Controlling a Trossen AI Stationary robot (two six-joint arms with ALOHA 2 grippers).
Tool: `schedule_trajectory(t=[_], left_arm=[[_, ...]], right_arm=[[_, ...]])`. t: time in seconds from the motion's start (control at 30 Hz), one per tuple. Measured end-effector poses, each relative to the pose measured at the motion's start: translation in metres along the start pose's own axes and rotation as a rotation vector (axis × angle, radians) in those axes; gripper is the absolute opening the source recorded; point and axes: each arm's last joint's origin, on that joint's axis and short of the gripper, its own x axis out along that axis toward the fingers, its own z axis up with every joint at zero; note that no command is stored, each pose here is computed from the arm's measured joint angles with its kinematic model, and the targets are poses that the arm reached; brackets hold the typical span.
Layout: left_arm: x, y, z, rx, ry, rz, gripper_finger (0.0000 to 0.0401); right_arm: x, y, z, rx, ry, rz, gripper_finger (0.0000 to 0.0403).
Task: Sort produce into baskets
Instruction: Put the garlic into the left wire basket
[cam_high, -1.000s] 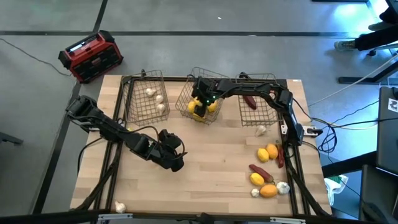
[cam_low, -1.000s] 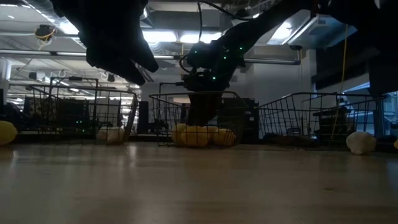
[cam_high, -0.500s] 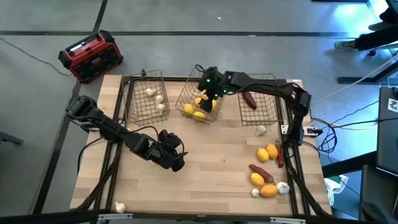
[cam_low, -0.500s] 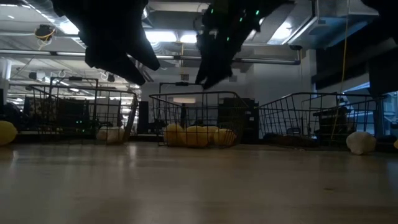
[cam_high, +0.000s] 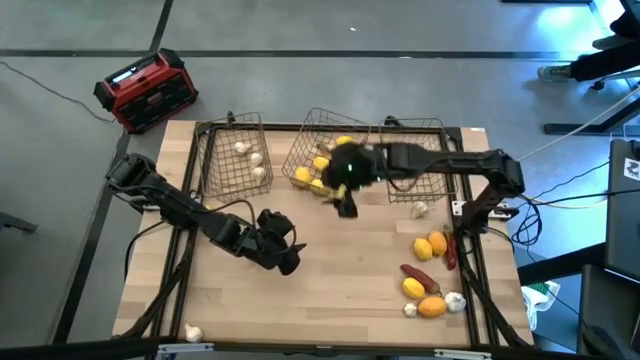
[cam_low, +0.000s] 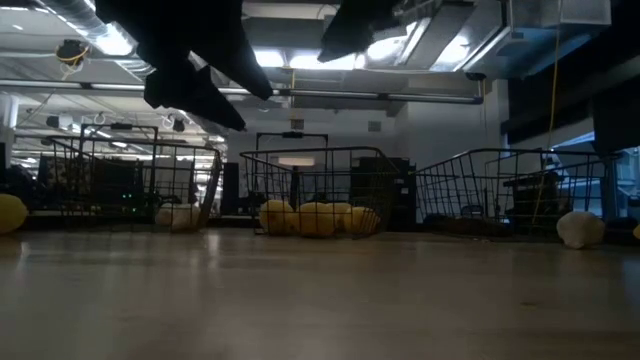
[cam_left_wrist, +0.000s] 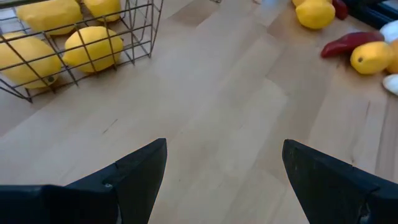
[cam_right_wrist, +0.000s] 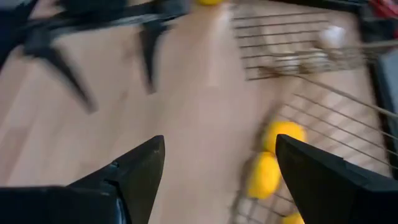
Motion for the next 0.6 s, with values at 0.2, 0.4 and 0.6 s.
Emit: schedule_trajectory(t=[0.2, 0.4, 0.6], left_arm=[[-0.004, -0.004, 0.006, -0.015, -0.005, -0.018, 0.0316], [-0.015, -0.017, 0.019, 0.06, -0.019, -0.06, 0.0316], [-0.033, -0.034, 0.035, 0.076, 0.025, -0.135, 0.0313]], right_arm=[[0.004, 0.049, -0.001, -0.105, 0.054, 0.047, 0.0303], [0.014, 0.087, -0.016, -0.212, 0.137, -0.028, 0.0303], [0.019, 0.106, -0.029, -0.274, 0.204, -0.058, 0.0303]])
